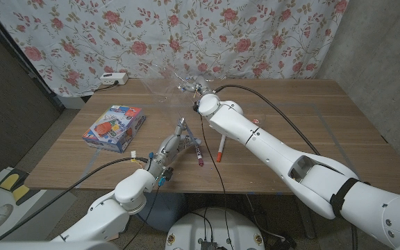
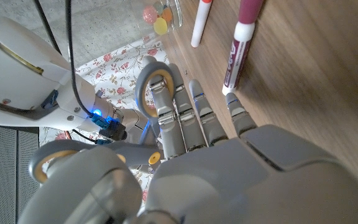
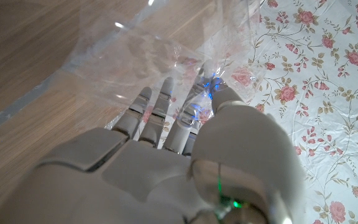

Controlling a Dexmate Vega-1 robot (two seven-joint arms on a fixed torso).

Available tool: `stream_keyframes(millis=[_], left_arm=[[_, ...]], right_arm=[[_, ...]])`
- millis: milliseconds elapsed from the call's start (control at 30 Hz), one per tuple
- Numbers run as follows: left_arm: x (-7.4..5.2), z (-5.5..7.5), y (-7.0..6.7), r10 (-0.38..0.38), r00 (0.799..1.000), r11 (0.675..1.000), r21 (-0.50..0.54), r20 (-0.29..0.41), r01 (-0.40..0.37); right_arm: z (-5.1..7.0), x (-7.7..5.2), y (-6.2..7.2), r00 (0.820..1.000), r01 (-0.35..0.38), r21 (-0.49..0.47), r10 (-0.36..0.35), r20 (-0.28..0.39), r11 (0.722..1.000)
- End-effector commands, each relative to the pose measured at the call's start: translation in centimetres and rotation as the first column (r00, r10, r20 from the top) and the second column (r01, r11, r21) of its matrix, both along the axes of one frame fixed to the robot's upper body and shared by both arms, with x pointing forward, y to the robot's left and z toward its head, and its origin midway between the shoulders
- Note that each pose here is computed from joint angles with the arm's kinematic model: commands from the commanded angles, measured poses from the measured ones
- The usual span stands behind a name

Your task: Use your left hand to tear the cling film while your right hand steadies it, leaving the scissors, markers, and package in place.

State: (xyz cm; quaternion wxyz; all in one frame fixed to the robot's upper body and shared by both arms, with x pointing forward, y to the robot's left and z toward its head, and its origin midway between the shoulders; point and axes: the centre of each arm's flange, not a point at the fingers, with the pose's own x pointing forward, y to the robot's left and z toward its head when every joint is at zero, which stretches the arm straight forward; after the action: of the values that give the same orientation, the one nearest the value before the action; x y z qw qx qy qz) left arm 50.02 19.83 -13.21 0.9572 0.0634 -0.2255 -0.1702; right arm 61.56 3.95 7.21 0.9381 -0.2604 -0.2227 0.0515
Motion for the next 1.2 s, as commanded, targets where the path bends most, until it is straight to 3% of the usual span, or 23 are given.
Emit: stream_keyframes(millis=[33, 1200], left_arm=[[0.82, 0.26, 0.25, 0.011, 1.0, 1.0, -0.009, 0.022, -0.011], [1.04, 0.08, 0.52, 0.011, 0.999, 1.0, 0.001, 0.044, -0.011]], right_arm=[[-0.04, 0.2, -0.15, 1.0, 0.004, -0.001, -0.004, -0.006, 1.0], [-0.53, -0.5, 0.18, 1.0, 0.001, -0.018, -0.001, -0.003, 1.0]])
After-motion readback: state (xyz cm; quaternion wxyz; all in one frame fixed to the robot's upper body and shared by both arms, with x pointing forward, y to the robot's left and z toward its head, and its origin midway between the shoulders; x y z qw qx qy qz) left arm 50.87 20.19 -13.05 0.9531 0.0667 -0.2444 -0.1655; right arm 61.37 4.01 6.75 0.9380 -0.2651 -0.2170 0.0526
